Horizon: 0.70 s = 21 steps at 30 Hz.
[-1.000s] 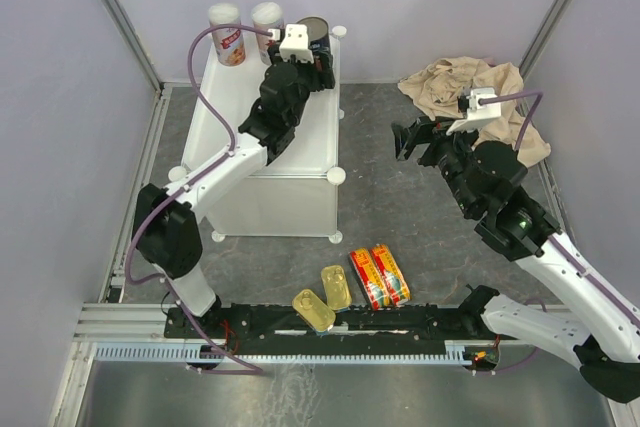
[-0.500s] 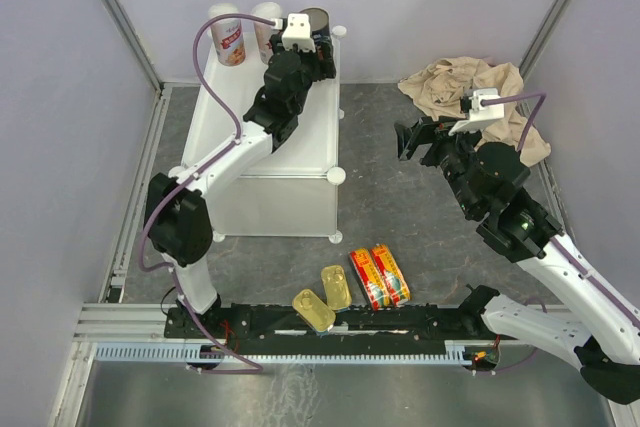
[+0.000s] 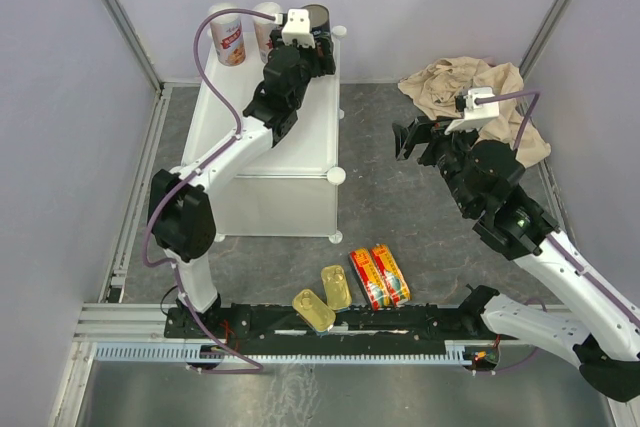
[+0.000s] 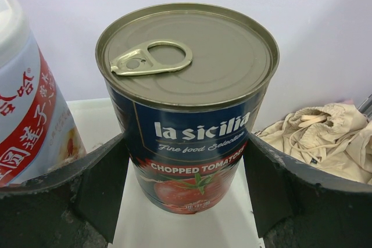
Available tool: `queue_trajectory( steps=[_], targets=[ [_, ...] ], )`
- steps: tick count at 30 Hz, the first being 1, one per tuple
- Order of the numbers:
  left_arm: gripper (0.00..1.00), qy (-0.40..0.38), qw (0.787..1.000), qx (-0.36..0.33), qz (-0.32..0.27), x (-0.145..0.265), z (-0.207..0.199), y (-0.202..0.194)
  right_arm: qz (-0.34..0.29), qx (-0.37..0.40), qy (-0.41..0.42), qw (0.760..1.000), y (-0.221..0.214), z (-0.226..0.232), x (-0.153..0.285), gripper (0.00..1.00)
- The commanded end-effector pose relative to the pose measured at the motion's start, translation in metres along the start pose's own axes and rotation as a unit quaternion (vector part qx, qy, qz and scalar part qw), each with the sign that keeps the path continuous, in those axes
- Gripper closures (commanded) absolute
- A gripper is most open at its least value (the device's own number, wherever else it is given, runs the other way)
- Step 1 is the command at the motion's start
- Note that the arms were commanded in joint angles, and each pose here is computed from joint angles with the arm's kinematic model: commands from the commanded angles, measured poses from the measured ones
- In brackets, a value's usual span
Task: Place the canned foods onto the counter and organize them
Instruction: Adjust the canned food at the counter.
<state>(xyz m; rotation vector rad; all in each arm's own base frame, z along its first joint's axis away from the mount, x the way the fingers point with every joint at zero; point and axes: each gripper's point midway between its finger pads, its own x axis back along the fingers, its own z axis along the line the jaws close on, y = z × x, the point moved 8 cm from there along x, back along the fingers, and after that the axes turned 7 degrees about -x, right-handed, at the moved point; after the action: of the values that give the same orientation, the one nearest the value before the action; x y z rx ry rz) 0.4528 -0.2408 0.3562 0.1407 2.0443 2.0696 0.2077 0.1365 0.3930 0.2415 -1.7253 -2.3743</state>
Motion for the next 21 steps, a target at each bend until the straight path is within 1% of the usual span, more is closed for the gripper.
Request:
queue_trajectory(
  steps=[1,8,15,21],
  targets=[
    [0.19,-0.018,0.999,-0.003,-0.027,-0.0061,-0.0039,0.0169,-0.020,-0.002,-0.003,1.000,0.0080,0.0004,-0.0021,0.03],
    [0.18,-0.019,1.000,-0.006,-0.020,-0.0071,-0.0036,0.0144,-0.017,-0.002,-0.004,1.000,0.0062,0.0006,-0.0031,0.02],
    [0.07,-0.005,1.000,-0.003,-0.011,-0.0047,-0.0007,0.0120,-0.016,-0.003,-0.002,1.000,0.0056,0.0010,-0.0030,0.02],
    [0.03,0.002,1.000,-0.001,-0.009,-0.0010,0.0015,0.0129,-0.013,-0.006,-0.001,1.000,0.0038,0.0018,-0.0041,0.02]
  ],
)
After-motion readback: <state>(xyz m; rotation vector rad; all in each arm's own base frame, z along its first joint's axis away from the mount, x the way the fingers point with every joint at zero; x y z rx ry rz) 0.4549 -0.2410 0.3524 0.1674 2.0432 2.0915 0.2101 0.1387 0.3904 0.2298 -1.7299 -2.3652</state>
